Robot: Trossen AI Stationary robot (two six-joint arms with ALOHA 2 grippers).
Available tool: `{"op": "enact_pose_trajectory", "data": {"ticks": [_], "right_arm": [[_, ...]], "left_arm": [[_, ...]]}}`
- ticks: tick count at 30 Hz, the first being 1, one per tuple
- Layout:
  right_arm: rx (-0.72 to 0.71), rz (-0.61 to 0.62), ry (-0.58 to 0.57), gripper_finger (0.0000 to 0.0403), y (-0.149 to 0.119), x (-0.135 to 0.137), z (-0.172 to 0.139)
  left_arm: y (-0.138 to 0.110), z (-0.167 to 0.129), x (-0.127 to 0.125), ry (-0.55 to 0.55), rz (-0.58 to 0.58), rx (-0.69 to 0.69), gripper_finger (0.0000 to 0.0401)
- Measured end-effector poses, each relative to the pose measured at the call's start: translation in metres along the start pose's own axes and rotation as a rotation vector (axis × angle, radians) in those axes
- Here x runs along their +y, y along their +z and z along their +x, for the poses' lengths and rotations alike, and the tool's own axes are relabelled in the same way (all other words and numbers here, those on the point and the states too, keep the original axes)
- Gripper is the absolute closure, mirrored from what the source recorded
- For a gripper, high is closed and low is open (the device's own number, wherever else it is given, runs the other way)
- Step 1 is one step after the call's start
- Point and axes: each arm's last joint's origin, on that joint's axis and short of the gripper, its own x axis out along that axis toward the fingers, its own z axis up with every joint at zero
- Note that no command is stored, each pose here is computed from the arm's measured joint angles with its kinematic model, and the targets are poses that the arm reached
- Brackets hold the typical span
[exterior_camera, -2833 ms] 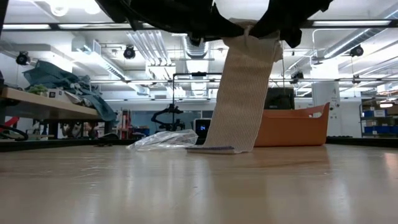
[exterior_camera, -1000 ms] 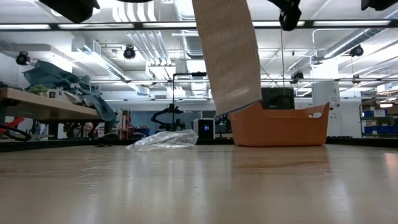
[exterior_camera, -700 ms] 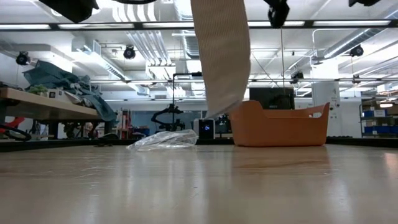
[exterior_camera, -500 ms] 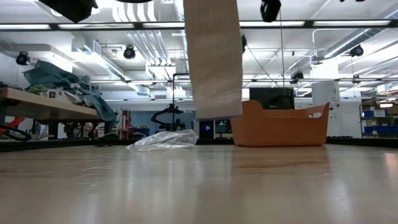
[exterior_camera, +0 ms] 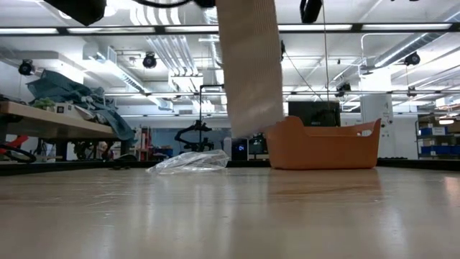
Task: Roll bandage
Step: Roll the brown bandage
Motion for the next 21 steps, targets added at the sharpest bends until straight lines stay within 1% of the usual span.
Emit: {"op": "enact_pose_trajectory", "data": {"ticks": [2,4,6,10,13,16,21], "right_arm": [[-0.005,0.011,0.036,0.0376,0.004,0.004,-0.004],[-0.019,0.012,0.057,0.0376,0.008,0.007,-0.006],[-0.028,0.016,0.048,0.0376,0.010,0.007,-0.008],[-0.043,0.039,0.049,0.0376,0.013,0.008,-0.011],[-0.038,0.082,0.050,0.0376,0.013,0.008,-0.011],[-0.031,0.133,0.056,0.0376,0.013,0.008,-0.011],[-0.007,0.195,0.049,0.0376,0.011,0.007,-0.010]], "left_arm": [[-0.004,0.000,0.002,0.048,0.044,0.083,0.0313],[-0.008,-0.002,0.001,0.053,0.096,0.119,0.0293],[-0.011,-0.005,-0.001,0.039,0.121,0.121,0.0275],[-0.014,-0.006,-0.003,0.030,0.117,0.118,0.0252],[-0.012,-0.005,-0.002,0.029,0.108,0.105,0.0246],[-0.007,-0.002,0.001,0.042,0.070,0.090,0.0245],[0.000,0.001,0.002,0.021,0.010,0.020,0.0255]]}}
